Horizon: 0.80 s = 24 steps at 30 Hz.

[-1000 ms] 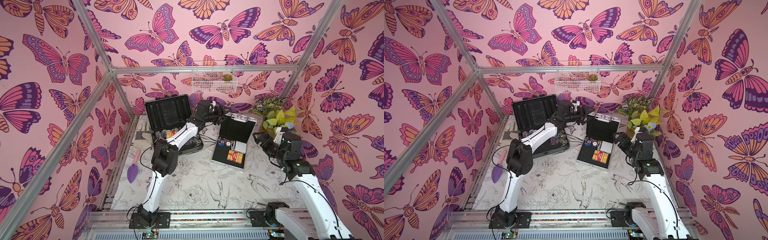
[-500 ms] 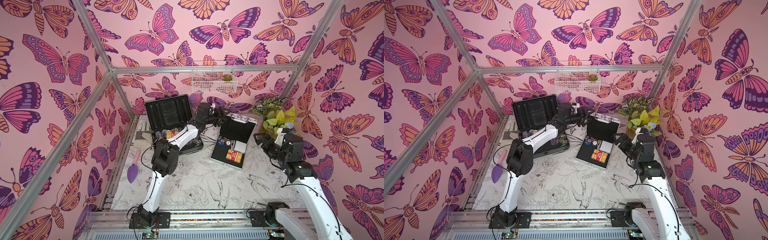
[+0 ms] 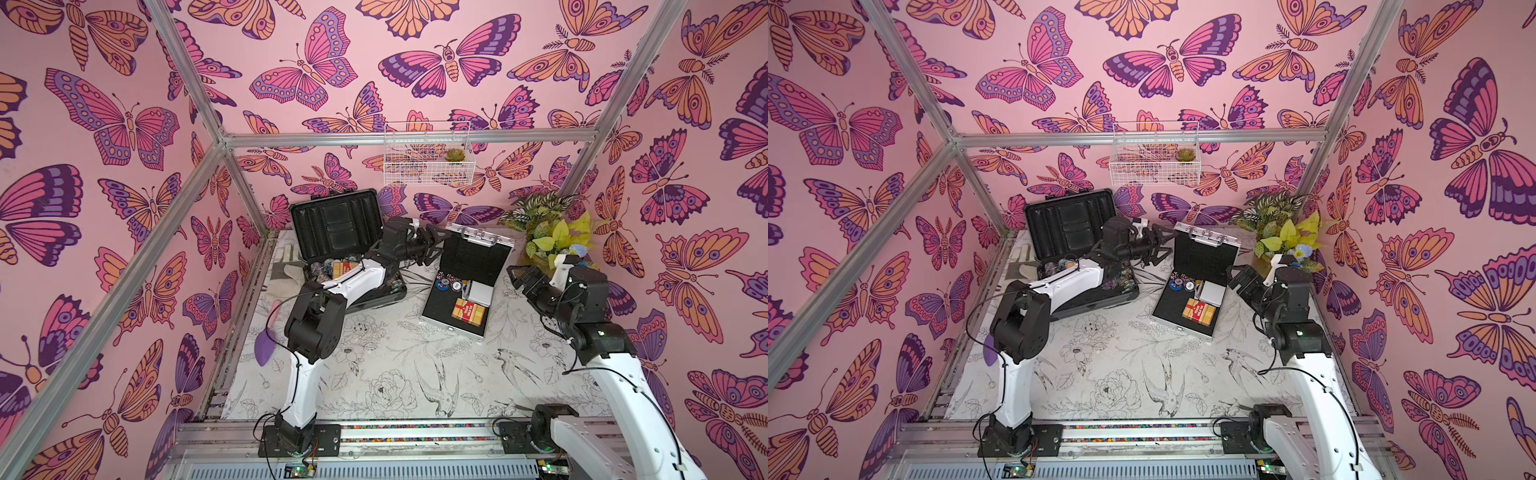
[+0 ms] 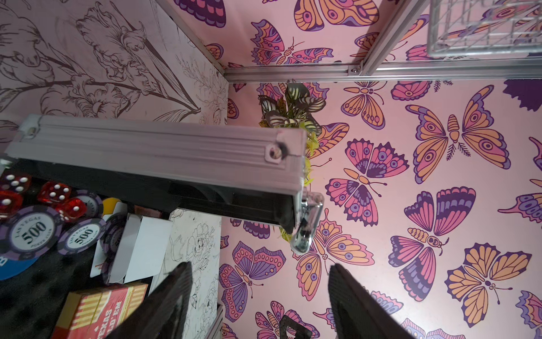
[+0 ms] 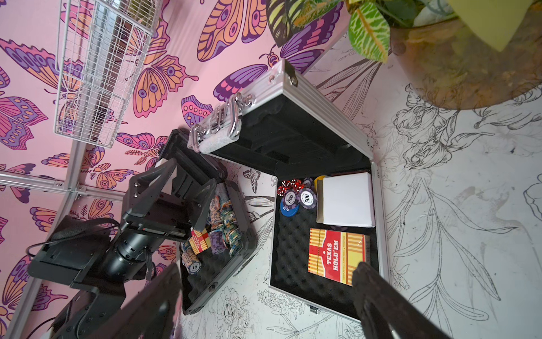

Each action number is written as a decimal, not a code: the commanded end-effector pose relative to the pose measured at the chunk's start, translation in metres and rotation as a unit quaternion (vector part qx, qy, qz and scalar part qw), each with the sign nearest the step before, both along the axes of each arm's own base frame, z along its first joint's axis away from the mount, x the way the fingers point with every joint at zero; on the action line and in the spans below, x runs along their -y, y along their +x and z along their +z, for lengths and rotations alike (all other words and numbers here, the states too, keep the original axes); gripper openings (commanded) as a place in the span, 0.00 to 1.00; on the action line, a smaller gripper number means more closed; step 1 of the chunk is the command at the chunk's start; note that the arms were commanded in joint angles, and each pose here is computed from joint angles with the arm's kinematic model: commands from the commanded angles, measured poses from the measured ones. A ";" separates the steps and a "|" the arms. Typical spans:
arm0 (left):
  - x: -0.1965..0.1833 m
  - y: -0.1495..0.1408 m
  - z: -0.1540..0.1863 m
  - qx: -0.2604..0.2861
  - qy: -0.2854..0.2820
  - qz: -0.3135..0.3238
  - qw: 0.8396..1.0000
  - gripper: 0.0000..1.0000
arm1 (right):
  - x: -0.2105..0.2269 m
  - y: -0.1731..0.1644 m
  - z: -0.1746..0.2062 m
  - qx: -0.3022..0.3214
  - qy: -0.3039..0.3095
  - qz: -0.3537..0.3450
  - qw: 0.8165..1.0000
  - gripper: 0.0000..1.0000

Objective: Open the poker set cases
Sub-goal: Reset both arms

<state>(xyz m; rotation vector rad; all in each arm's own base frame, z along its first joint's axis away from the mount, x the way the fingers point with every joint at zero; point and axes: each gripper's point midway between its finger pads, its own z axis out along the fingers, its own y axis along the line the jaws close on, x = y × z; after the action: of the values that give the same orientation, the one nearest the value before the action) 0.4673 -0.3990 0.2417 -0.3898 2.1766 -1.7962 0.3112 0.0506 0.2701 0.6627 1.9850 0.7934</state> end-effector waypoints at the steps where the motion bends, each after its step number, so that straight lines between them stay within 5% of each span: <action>1: -0.014 -0.010 0.040 0.050 -0.017 0.002 0.999 0.76 | -0.003 0.002 0.026 0.034 0.005 0.011 0.999 0.93; 10: -0.047 -0.040 0.049 0.111 0.068 -0.002 0.991 0.76 | -0.011 0.012 0.017 0.023 0.027 0.028 0.999 0.92; 15: -0.070 -0.055 0.061 0.173 0.144 -0.001 0.974 0.76 | -0.003 0.018 0.032 0.049 -0.020 0.023 0.998 0.92; 19: -0.113 -0.076 0.065 0.245 0.257 0.031 0.934 0.75 | 0.012 0.023 0.035 0.050 -0.088 0.005 0.995 0.91; 24: -0.195 -0.097 0.048 0.311 0.417 0.119 0.846 0.80 | 0.046 0.019 0.017 0.028 -0.194 -0.052 0.979 0.92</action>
<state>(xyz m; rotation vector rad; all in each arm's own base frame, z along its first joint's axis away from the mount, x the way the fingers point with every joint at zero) 0.3681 -0.2593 0.3174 0.0846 2.0274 -0.9929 0.3353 0.0323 0.2985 0.5125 1.9399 0.5752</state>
